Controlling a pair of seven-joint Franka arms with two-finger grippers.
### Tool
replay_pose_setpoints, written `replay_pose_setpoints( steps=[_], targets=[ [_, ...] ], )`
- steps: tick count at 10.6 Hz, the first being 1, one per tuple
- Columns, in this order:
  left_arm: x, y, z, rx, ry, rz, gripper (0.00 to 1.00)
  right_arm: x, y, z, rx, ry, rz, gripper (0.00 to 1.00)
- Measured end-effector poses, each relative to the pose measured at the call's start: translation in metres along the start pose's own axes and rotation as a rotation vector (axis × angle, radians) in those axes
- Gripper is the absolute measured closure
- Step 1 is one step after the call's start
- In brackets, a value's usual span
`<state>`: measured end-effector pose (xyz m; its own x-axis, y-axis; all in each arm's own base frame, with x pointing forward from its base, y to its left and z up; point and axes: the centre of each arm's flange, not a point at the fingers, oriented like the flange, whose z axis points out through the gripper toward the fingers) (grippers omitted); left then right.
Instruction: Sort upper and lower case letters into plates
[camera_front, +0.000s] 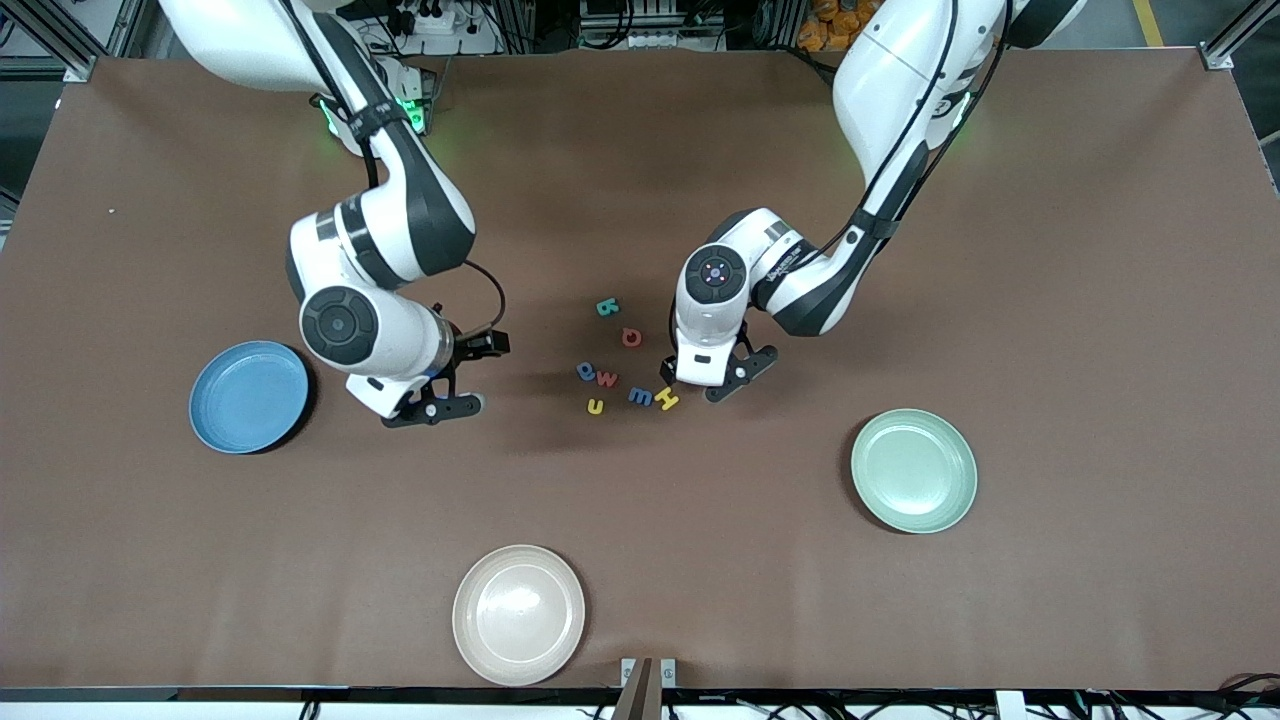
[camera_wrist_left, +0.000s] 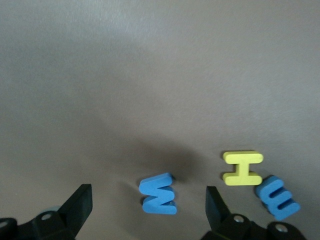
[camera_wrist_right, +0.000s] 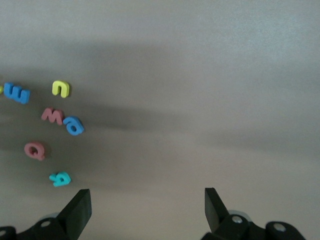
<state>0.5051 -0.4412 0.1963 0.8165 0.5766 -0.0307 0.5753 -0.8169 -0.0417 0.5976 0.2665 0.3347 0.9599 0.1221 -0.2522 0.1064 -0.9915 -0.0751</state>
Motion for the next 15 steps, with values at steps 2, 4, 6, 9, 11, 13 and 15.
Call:
replay_pose_setpoints(
  steps=[2,4,6,9,11,13,15],
  targets=[
    [-0.008,-0.004,0.01,-0.022,-0.001,-0.029,0.0,0.007,0.005,0.015,-0.002,-0.011,0.015,0.0],
    [-0.017,-0.005,0.016,-0.044,-0.002,-0.046,0.01,0.013,0.003,0.029,0.004,-0.006,0.033,0.0],
    [-0.018,-0.006,0.018,-0.057,-0.002,-0.052,0.04,0.018,-0.005,0.039,0.01,0.015,0.061,0.0],
    [-0.016,-0.011,0.025,-0.046,-0.002,-0.063,0.13,0.032,-0.02,0.062,0.025,0.084,0.128,0.0],
    [-0.012,-0.012,0.025,-0.046,0.0,-0.069,0.18,0.038,-0.045,0.087,0.027,0.108,0.185,0.0],
    [-0.008,-0.013,0.025,-0.05,0.002,-0.074,0.29,0.046,-0.052,0.1,0.027,0.109,0.237,0.0],
    [-0.004,-0.012,0.021,-0.059,0.005,-0.08,0.62,0.056,-0.052,0.104,0.034,0.12,0.315,0.0]
  ],
)
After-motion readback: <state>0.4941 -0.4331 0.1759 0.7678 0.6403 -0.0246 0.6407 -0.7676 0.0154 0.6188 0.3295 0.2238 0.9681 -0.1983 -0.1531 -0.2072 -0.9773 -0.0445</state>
